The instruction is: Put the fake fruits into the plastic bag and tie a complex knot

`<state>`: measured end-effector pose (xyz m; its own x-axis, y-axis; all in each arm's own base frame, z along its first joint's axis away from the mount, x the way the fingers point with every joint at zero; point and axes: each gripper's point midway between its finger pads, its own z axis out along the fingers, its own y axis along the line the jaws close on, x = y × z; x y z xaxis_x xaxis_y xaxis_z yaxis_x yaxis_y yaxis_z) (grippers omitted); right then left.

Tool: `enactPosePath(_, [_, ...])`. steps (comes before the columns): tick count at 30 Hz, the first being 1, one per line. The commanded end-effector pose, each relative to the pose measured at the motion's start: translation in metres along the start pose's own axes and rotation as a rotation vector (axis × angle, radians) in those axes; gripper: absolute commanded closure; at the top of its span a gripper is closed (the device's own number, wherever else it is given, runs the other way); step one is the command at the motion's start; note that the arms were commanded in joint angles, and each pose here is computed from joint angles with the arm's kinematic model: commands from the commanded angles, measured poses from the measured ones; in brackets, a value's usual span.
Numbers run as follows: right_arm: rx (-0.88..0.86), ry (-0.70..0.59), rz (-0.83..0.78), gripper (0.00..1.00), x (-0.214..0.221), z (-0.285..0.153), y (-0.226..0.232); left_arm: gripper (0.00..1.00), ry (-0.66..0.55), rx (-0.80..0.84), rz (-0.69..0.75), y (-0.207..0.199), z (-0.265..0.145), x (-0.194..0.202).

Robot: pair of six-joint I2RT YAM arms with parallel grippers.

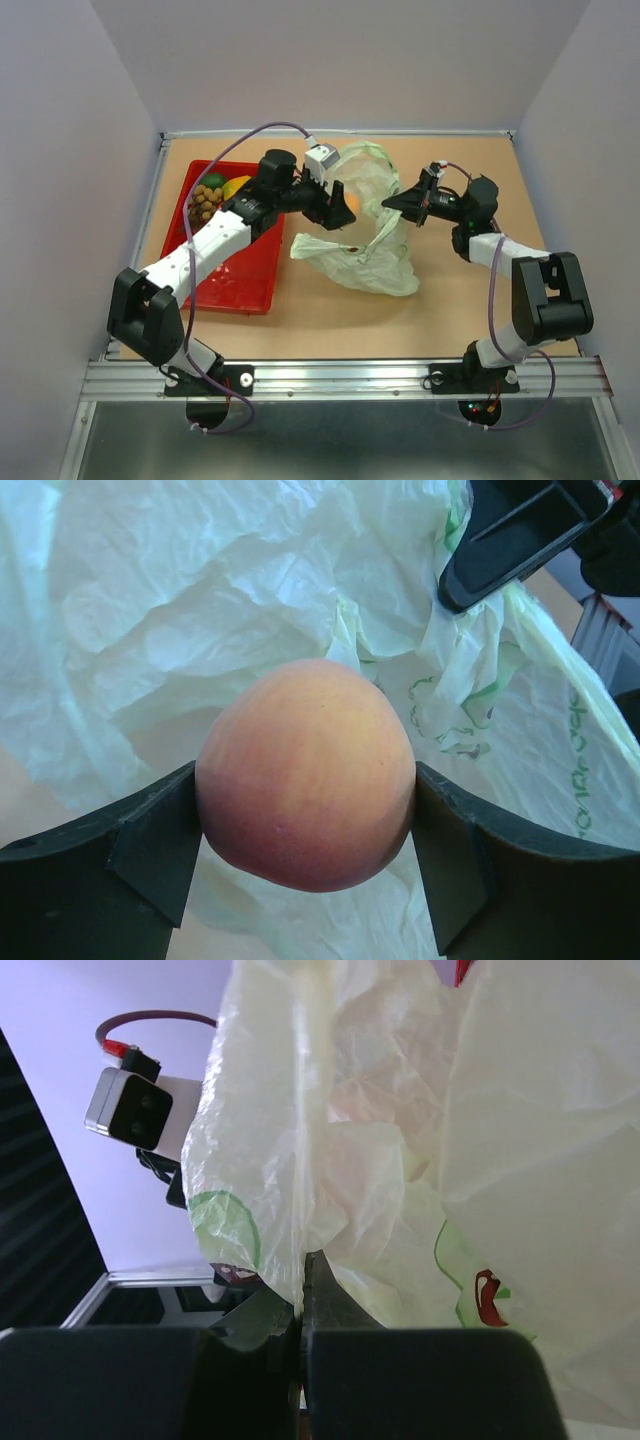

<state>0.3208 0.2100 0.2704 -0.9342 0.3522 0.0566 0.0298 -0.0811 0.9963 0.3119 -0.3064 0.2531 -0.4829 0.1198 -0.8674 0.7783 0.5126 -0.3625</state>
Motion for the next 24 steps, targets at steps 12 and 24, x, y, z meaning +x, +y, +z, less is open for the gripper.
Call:
enactPosePath(12, [-0.016,0.037,-0.038,0.99,0.007,0.0,-0.002,0.01,-0.047,-0.14,0.083,0.004,-0.032,-0.015])
enactPosePath(24, [-0.011,0.044,-0.05,0.99,0.009,-0.001,-0.005,0.02,0.067,-0.297,-0.173,0.085,-0.012,0.044])
